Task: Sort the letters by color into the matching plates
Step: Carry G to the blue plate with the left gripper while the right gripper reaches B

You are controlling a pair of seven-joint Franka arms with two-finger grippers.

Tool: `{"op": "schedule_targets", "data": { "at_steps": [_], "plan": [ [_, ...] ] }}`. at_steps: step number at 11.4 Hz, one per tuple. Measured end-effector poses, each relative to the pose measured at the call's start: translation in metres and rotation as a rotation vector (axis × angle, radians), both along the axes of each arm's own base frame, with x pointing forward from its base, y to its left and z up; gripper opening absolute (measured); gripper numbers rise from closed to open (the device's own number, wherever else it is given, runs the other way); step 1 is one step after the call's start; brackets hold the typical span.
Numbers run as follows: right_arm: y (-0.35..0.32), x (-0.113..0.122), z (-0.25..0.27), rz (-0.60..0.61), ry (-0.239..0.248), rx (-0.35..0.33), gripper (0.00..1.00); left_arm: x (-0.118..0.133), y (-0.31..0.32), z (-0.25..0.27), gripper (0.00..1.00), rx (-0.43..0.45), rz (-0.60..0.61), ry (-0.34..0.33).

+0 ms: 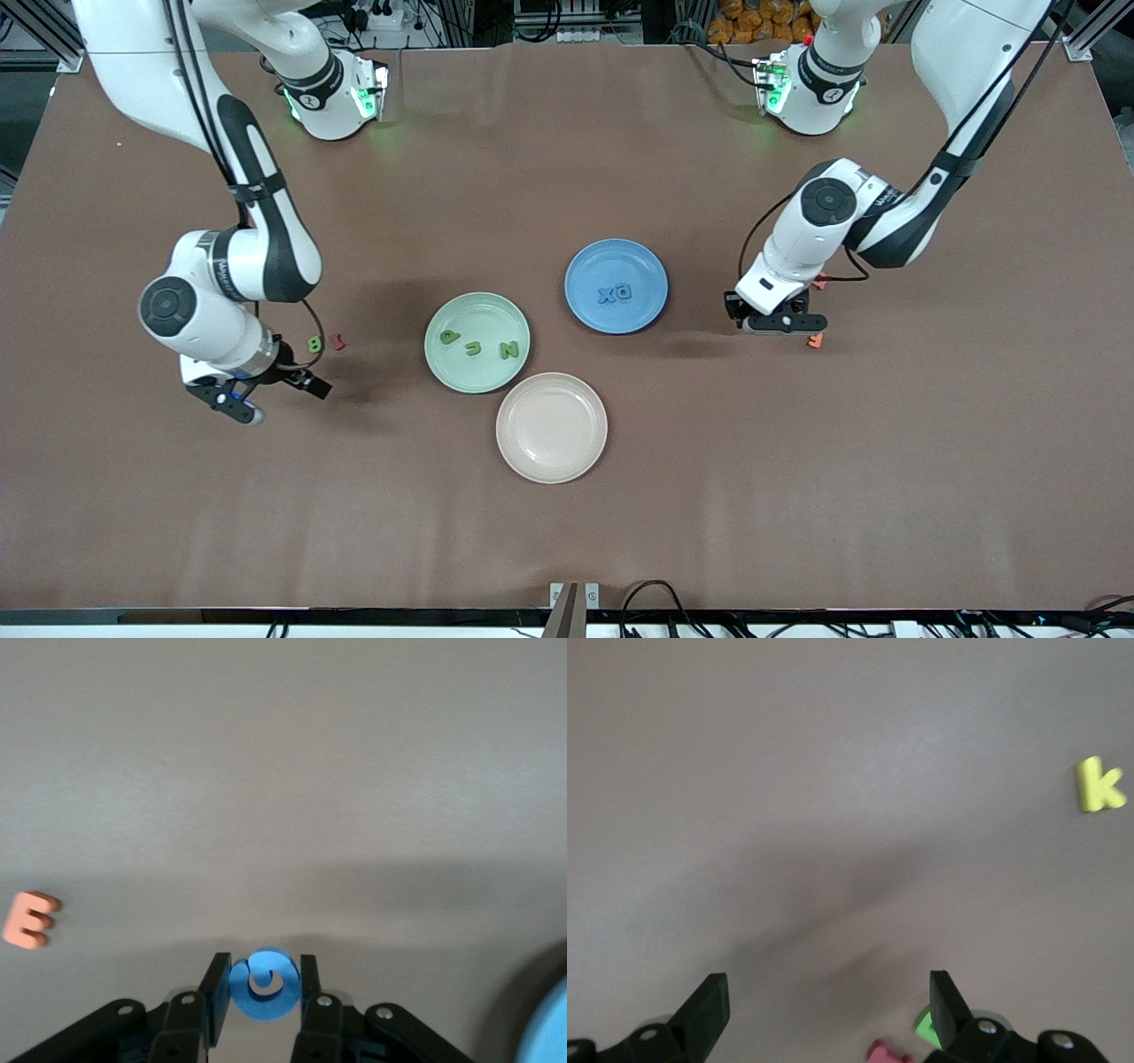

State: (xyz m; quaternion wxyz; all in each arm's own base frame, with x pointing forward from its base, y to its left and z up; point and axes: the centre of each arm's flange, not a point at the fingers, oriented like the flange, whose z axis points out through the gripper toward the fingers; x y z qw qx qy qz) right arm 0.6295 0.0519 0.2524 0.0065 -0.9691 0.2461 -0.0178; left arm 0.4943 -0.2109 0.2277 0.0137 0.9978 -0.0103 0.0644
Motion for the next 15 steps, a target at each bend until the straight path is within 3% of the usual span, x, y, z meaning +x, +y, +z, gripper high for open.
{"op": "schedule_targets", "data": {
  "at_steps": [4, 12, 15],
  "plan": [
    [-0.033, 0.006, 0.009, -0.061, -0.026, 0.005, 1.00, -0.023, -0.059, 0.004, 0.35, 0.026, 0.031, 0.023],
    [-0.053, 0.000, 0.001, -0.090, 0.001, 0.002, 1.00, -0.059, -0.140, 0.009, 0.35, 0.010, 0.126, 0.033],
    [-0.056, -0.004, -0.005, -0.266, 0.015, 0.006, 1.00, -0.062, -0.153, 0.009, 0.35, -0.002, 0.146, 0.038]
  ]
}}
